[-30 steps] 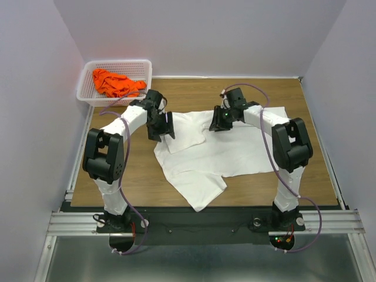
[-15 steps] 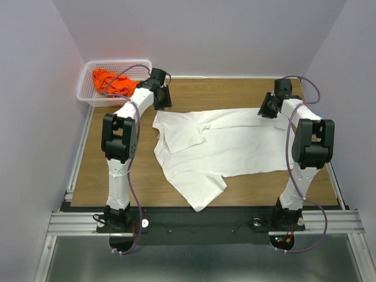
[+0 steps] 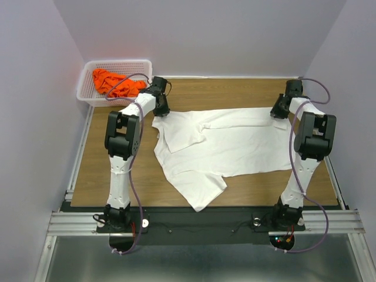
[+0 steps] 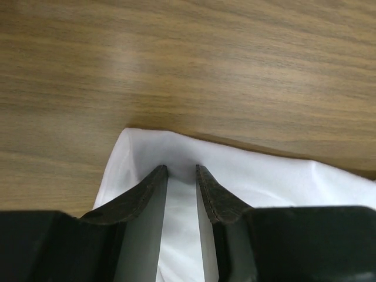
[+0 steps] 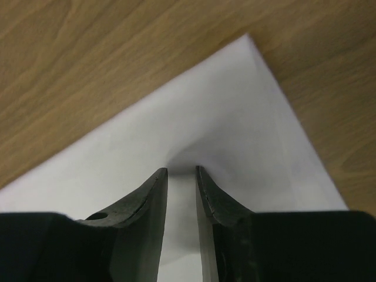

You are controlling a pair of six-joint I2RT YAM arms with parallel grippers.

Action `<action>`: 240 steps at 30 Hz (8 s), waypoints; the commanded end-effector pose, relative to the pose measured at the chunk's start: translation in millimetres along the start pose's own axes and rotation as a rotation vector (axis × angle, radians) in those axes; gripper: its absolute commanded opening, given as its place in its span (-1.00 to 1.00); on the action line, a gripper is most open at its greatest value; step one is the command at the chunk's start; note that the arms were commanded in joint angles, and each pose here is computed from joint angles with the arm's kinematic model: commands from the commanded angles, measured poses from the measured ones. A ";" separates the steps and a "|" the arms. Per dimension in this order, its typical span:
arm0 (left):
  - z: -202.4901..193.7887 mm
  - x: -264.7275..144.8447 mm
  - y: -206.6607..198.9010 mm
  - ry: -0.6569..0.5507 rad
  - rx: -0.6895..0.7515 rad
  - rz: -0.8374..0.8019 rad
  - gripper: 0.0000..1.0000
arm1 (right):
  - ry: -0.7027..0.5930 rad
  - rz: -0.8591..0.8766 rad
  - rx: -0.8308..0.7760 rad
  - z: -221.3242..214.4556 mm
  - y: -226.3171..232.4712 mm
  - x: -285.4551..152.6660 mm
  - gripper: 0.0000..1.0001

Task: Fold and stack the t-shirts
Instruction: Fold the tshirt

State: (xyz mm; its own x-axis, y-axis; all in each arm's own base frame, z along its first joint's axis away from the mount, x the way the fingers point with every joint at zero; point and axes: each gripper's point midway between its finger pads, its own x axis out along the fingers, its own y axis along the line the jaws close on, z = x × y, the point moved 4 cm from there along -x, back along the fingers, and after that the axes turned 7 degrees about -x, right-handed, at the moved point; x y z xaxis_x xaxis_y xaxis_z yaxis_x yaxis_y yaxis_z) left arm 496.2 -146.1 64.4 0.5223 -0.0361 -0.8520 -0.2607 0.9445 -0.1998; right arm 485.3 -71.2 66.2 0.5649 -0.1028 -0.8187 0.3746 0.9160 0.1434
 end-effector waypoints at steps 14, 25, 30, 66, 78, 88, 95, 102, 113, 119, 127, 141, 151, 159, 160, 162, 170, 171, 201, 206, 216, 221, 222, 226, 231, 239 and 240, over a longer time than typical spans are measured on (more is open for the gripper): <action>21.1 -1.7 29.3 -0.029 -0.107 0.016 -0.13 | -0.103 -0.055 0.071 48.9 -54.4 7.3 -0.33; 28.0 -81.9 -6.0 -0.149 -0.005 -0.071 0.51 | -0.180 -0.066 0.135 50.0 -51.4 -59.6 -0.18; 6.8 -103.1 -12.8 -0.147 0.056 -0.092 0.51 | -0.143 -0.068 0.182 31.3 -55.3 -59.9 -0.16; -52.2 -44.4 -5.3 0.006 0.114 -0.052 0.51 | -0.085 -0.033 0.589 -50.0 -123.9 -47.1 -0.04; -48.2 -45.2 -7.5 0.000 0.122 -0.054 0.51 | -0.191 0.085 0.501 -9.0 -115.8 -81.0 -0.04; -51.5 -43.7 -6.1 0.008 0.117 -0.053 0.51 | -0.157 0.280 0.452 1.2 -70.5 -66.2 -0.15; -52.5 -43.9 -5.4 0.009 0.114 -0.052 0.51 | -0.115 0.261 0.467 -13.7 -72.5 -49.5 -0.15; -54.9 -42.8 -4.6 0.016 0.115 -0.053 0.51 | -0.112 0.194 0.472 -23.9 -81.2 -45.2 -0.14; -56.0 -41.8 -4.3 0.020 0.115 -0.052 0.51 | -0.122 0.196 0.443 -20.4 -80.8 -44.3 -0.13; -55.9 -41.5 -4.4 0.020 0.115 -0.052 0.51 | -0.121 0.241 0.423 -15.8 -70.2 -45.5 -0.18; -58.1 -38.5 -3.4 0.029 0.115 -0.046 0.51 | -0.158 0.211 0.413 -8.4 -72.4 -53.5 -0.43; -63.7 -33.7 5.6 0.062 0.117 -0.017 0.51 | -0.212 0.031 0.293 6.5 -100.3 -52.1 -0.99; -67.3 -31.0 9.4 0.085 0.116 -0.006 0.51 | -0.158 -0.020 0.241 -2.6 -109.2 -42.8 -0.93; -63.0 -40.5 8.1 0.070 0.117 -0.016 0.51 | -0.083 -0.042 0.261 -17.1 -110.4 -40.1 -0.78; -61.7 -41.7 8.2 0.067 0.115 -0.017 0.51 | -0.082 -0.061 0.264 -16.5 -112.3 -43.3 -0.73; -56.3 -48.4 5.6 0.046 0.113 -0.025 0.51 | -0.094 -0.091 0.268 -12.6 -114.7 -49.7 -0.66; -18.0 -97.6 -7.4 -0.120 0.128 -0.050 0.53 | -0.224 -0.092 0.120 18.2 -71.0 -100.1 -0.33; -21.2 -102.8 -10.8 -0.121 0.146 -0.050 0.53 | -0.207 -0.067 0.087 12.7 -53.4 -101.5 -0.31; -49.6 -8.3 -44.0 0.011 0.329 0.113 0.49 | 0.130 0.085 -0.127 -119.5 86.6 -44.9 -0.17; 9.3 4.5 -55.0 -0.091 0.272 0.092 0.49 | 0.075 0.085 -0.118 -87.9 103.5 -26.1 -0.15; 66.7 -88.9 -80.5 -0.302 0.178 -0.111 0.60 | -0.113 0.082 -0.150 -27.1 114.0 -62.3 0.32; 55.8 -151.0 -67.6 -0.348 0.144 -0.123 0.61 | -0.155 0.063 -0.100 -22.2 95.0 -90.0 0.50; 58.6 -179.5 -64.4 -0.385 0.116 -0.148 0.61 | -0.158 0.055 -0.091 -22.8 90.5 -93.2 0.55; 29.9 -207.3 -35.1 -0.390 0.073 -0.137 0.62 | -0.201 0.022 -0.055 -15.3 72.9 -109.4 0.68; -26.8 -211.5 14.6 -0.324 0.041 -0.073 0.62 | -0.241 -0.014 -0.037 -13.6 59.2 -126.7 0.78; -101.0 -182.5 54.6 -0.187 -0.022 -0.048 0.57 | -0.273 -0.101 0.023 -37.0 9.9 -168.1 1.00; -106.7 -178.6 54.6 -0.166 -0.037 -0.050 0.57 | -0.247 -0.123 0.016 -47.6 -0.6 -167.9 1.00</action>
State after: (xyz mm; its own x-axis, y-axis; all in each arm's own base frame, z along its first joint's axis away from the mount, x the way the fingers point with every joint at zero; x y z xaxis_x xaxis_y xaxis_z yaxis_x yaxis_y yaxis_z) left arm 307.4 -118.2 154.7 0.6507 0.0039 -0.7594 -0.2297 0.9542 -0.1919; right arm 379.1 -10.0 160.7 0.6769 -0.2221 -0.7018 0.3922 0.9156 0.0884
